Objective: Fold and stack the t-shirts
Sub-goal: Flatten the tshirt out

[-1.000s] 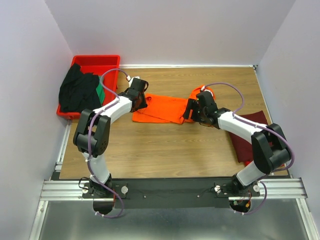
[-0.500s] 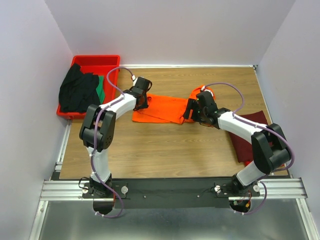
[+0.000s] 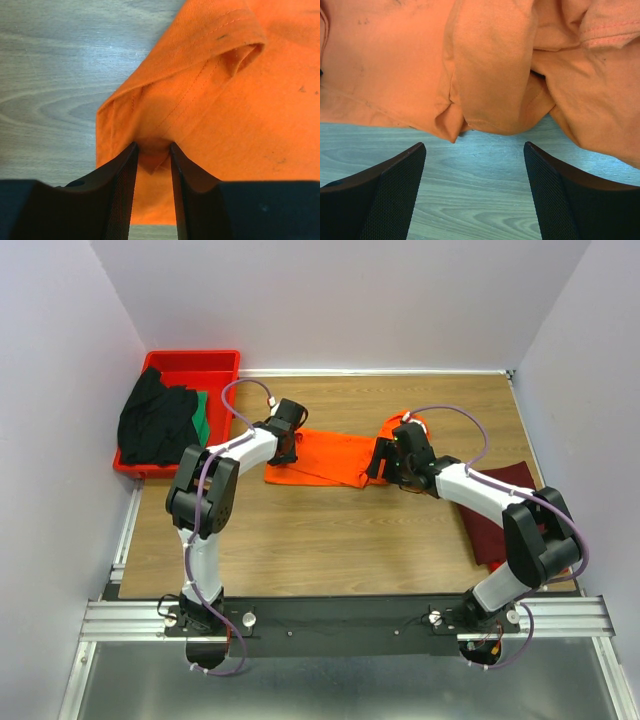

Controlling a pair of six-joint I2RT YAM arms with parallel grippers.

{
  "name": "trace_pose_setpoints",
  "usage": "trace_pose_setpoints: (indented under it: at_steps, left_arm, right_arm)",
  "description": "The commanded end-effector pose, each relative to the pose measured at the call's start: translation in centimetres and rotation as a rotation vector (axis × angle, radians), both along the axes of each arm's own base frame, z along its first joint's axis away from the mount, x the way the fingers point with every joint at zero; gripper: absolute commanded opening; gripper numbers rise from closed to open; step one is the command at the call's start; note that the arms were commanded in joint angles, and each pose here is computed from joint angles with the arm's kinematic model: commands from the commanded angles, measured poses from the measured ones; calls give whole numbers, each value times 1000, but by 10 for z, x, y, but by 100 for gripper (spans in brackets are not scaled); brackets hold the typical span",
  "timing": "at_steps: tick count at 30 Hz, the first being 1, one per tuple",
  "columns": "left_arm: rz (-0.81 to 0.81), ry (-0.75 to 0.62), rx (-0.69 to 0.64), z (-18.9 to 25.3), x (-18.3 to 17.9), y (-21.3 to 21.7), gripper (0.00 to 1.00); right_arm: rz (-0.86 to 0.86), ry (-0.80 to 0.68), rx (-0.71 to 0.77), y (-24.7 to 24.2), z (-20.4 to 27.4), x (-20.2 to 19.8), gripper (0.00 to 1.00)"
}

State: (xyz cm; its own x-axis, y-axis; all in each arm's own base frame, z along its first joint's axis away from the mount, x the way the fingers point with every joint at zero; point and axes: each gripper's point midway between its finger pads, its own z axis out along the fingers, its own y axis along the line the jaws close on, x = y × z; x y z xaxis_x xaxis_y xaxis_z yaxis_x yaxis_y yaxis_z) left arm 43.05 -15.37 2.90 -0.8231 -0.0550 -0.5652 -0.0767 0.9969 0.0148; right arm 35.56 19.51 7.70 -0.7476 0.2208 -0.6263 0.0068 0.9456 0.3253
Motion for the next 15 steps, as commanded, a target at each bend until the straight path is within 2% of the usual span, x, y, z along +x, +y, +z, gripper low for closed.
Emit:
trace_pose_setpoints:
  at_steps: [1,3,6,8,9,12,15]
  left_arm:
    - [9,9,49,-3,2,5,40]
    - [14,6,50,-2,2,5,39]
    - [17,-11,41,6,4,4,30]
    - [17,-25,40,13,6,4,14]
    - [17,-26,42,14,7,4,14]
    - [14,-38,41,23,9,5,3]
    - [10,-62,27,39,11,3,0]
  right_arm:
    - [-11,-30,-24,-5,3,0,86]
    - [-12,-30,-25,-5,3,0,86]
    - [-16,-35,-25,-7,5,0,86]
    - [-15,-35,-24,-6,5,-1,86]
    - [-15,-35,-24,-6,5,-1,86]
    - [-16,-34,-21,-6,5,-1,86]
    - [-17,-37,-20,-6,6,-1,86]
